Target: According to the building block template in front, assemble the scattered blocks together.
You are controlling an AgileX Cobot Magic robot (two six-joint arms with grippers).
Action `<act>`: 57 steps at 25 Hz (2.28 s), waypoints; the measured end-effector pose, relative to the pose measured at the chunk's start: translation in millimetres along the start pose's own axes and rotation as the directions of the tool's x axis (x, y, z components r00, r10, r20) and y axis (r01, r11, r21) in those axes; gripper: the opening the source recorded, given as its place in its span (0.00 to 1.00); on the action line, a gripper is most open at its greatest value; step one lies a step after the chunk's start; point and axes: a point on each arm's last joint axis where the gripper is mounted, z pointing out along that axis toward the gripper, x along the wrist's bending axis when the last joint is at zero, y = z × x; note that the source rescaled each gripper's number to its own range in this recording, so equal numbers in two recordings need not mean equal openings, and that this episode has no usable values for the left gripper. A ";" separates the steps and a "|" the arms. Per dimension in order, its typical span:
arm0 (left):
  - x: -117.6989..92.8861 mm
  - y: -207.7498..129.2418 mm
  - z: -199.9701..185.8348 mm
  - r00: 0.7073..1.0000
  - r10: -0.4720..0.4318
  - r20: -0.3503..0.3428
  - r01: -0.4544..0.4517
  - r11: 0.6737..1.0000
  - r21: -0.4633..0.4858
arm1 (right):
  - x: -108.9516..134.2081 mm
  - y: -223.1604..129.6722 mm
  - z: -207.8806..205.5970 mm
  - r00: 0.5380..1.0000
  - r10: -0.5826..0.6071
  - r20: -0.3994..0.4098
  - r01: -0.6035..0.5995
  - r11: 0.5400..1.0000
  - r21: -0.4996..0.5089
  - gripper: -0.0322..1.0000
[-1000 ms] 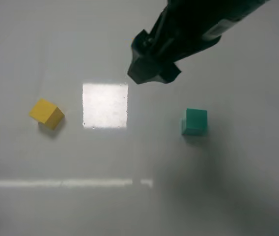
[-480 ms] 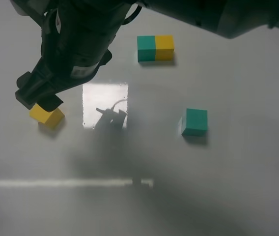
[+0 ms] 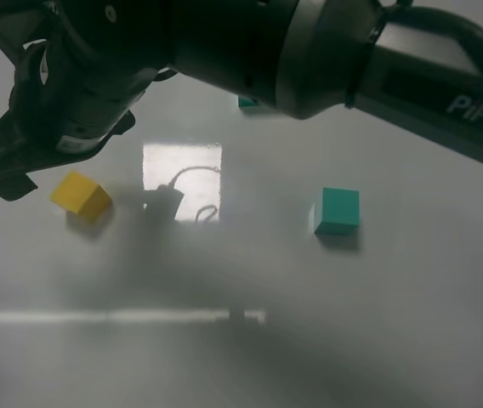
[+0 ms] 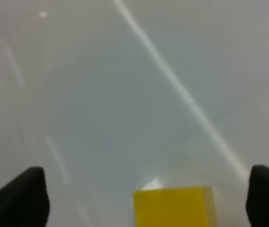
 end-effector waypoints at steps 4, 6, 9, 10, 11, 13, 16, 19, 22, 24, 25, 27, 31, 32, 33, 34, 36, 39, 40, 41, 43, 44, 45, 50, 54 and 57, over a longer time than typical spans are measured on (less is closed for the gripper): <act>0.0 0.0 0.0 1.000 0.000 0.000 0.000 1.000 0.000 | 10.2 -2.5 11.9 0.999 -0.047 0.008 0.047 0.999 -0.013 1.00; 0.0 0.0 0.0 1.000 0.000 0.000 0.000 1.000 0.000 | 11.6 -6.7 19.2 0.997 -0.074 0.023 0.074 0.997 0.005 1.00; 0.0 0.0 0.0 1.000 0.000 0.000 0.000 1.000 0.000 | 11.1 -12.7 28.3 0.992 -0.115 0.051 0.113 0.993 0.033 1.00; 0.0 0.0 0.0 1.000 0.000 0.000 0.000 1.000 0.000 | 10.9 -14.9 31.5 0.990 -0.129 0.060 0.127 0.991 0.044 1.00; 0.0 0.0 0.0 1.000 0.000 0.000 0.000 1.000 0.000 | 10.3 -15.6 32.8 0.988 -0.141 0.070 0.138 0.989 0.047 1.00; 0.0 0.0 0.0 1.000 0.000 0.000 0.000 1.000 0.000 | 9.8 -17.4 35.1 0.985 -0.155 0.080 0.150 0.987 0.057 1.00; 0.0 0.0 0.0 1.000 0.000 0.000 0.000 1.000 0.000 | 9.3 -19.1 36.3 0.983 -0.162 0.087 0.156 0.985 0.071 1.00; 0.0 0.0 0.0 1.000 0.000 0.000 0.000 1.000 0.000 | 9.7 -23.1 39.8 0.982 -0.170 0.087 0.161 0.982 0.098 1.00; 0.0 0.0 0.0 1.000 0.000 0.000 0.000 1.000 0.000 | 10.0 -26.8 42.8 0.979 -0.184 0.087 0.173 0.977 0.124 1.00; 0.0 0.0 0.0 1.000 0.000 0.000 0.000 1.000 0.000 | 10.0 -27.6 43.9 0.977 -0.196 0.089 0.184 0.974 0.129 1.00; 0.0 0.0 0.0 1.000 0.000 0.000 0.000 1.000 0.000 | 9.9 -27.8 44.2 0.975 -0.203 0.090 0.191 0.973 0.130 1.00; 0.0 0.0 0.0 1.000 0.000 0.000 0.000 1.000 0.000 | 9.9 -28.6 44.7 0.973 -0.212 0.090 0.199 0.970 0.137 1.00; 0.0 0.0 0.0 1.000 0.000 0.000 0.000 1.000 0.000 | 9.6 -30.6 46.1 0.968 -0.235 0.091 0.219 0.964 0.154 0.96; 0.0 0.0 0.0 1.000 0.000 0.000 0.000 1.000 0.000 | 9.2 -30.9 46.6 0.965 -0.243 0.095 0.226 0.961 0.156 0.91; 0.0 0.0 0.0 1.000 0.000 0.000 0.000 1.000 0.000 | 8.9 -31.3 47.1 0.963 -0.249 0.099 0.232 0.960 0.160 0.85; 0.0 0.0 0.0 1.000 0.000 0.000 0.000 1.000 0.000 | 8.8 -31.6 47.4 0.962 -0.253 0.100 0.235 0.958 0.162 0.77; 0.0 0.0 0.0 1.000 0.000 0.000 0.000 1.000 0.000 | 8.3 -31.5 47.3 0.960 -0.259 0.104 0.240 0.957 0.163 0.51; 0.0 0.0 0.0 1.000 0.000 0.000 0.000 1.000 0.000 | 7.9 -31.4 47.3 0.958 -0.265 0.108 0.246 0.956 0.163 0.03; 0.0 0.0 0.0 1.000 0.000 0.000 0.000 1.000 0.000 | 7.7 -31.3 47.3 0.958 -0.267 0.110 0.247 0.955 0.163 0.03; 0.0 0.0 0.0 1.000 -0.001 0.000 0.001 1.000 0.000 | 7.6 -31.3 47.3 0.957 -0.268 0.111 0.248 0.955 0.164 0.03; 0.0 0.0 0.0 1.000 -0.001 0.000 0.001 1.000 0.000 | 7.4 -30.8 46.2 0.954 -0.280 0.108 0.261 0.951 0.165 0.03; 0.0 0.0 0.0 1.000 -0.001 0.000 0.001 1.000 0.000 | 6.9 -29.6 43.5 0.953 -0.284 0.105 0.264 0.950 0.166 0.03; 0.0 0.0 0.0 1.000 -0.001 0.000 0.001 1.000 0.000 | 6.3 -27.8 39.5 0.952 -0.291 0.099 0.272 0.948 0.166 0.03; 0.0 0.0 0.0 1.000 -0.001 0.000 0.001 1.000 0.000 | -1.9 -8.1 -6.8 0.928 -0.369 0.059 0.357 0.922 0.148 0.03; 0.0 0.0 0.0 1.000 -0.001 0.000 0.001 1.000 0.000 | -11.7 -0.7 -50.0 0.880 -0.475 0.016 0.462 0.864 0.199 0.03; 0.0 0.0 0.0 1.000 -0.001 0.000 0.001 1.000 0.000 | -18.0 -1.5 -75.6 0.848 -0.529 -0.024 0.517 0.817 0.255 0.03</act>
